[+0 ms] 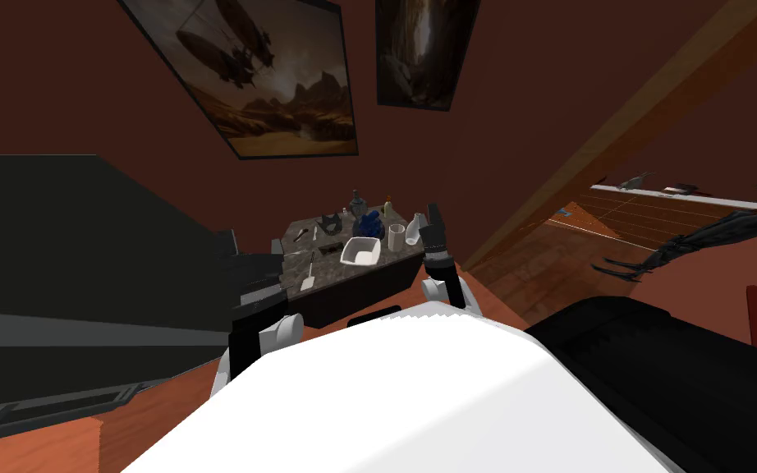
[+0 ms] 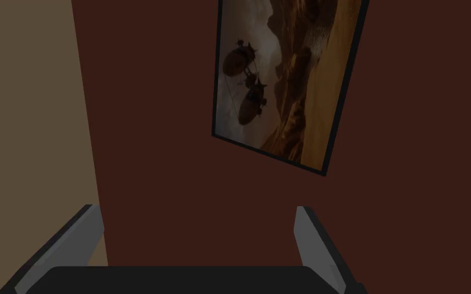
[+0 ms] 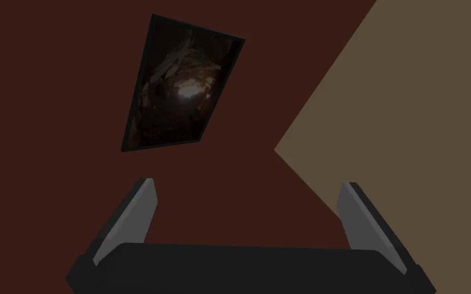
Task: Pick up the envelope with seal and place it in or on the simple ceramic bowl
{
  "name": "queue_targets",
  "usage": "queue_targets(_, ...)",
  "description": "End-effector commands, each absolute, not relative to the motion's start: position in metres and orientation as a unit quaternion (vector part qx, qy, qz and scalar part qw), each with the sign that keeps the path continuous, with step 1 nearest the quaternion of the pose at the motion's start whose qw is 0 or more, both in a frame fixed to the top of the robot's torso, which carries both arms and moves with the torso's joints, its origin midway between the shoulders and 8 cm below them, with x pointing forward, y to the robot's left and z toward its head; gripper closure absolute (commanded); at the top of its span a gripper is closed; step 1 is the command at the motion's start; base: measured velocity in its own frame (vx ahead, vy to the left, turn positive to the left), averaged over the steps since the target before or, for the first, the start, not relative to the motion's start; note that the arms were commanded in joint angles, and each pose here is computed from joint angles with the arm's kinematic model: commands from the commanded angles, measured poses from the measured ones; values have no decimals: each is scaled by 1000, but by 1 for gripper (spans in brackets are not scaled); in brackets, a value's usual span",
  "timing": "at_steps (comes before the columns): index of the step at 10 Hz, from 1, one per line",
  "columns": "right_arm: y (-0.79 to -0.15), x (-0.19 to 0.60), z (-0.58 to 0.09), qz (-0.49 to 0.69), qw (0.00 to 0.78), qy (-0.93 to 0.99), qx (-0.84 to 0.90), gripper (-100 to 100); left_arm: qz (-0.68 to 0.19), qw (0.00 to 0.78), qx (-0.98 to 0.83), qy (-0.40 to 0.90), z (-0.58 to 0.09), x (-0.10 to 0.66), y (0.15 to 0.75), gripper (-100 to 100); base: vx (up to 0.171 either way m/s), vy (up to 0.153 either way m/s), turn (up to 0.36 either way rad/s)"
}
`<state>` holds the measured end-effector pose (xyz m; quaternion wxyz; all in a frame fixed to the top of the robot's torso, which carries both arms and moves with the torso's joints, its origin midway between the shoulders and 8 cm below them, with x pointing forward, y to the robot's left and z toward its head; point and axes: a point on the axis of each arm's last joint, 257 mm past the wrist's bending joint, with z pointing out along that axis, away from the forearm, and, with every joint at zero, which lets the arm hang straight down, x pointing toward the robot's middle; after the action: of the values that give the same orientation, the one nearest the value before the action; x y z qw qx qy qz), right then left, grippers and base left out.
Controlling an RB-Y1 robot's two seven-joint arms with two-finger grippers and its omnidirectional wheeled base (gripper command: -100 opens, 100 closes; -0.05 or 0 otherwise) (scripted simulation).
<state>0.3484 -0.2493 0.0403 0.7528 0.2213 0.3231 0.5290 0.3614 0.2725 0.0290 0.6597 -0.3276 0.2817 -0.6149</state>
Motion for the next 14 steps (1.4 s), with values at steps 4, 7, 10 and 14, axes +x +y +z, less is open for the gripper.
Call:
queue_targets(4,-249,348,40,529,753,323,221,0,-591,652,-334,338,5,376,288,-100,-23,15,-124)
queue_targets(7,-249,348,40,529,753,323,221,0,-555,643,-365,382,-25,392,320,-100,-47,28,-229)
queue_targets(10,-249,348,40,529,753,323,221,0,-539,639,-380,396,-37,397,336,-100,-33,14,-121)
queue_targets(14,-249,348,40,529,753,323,221,0,-483,626,-434,431,-72,407,394,-100,-33,12,-207)
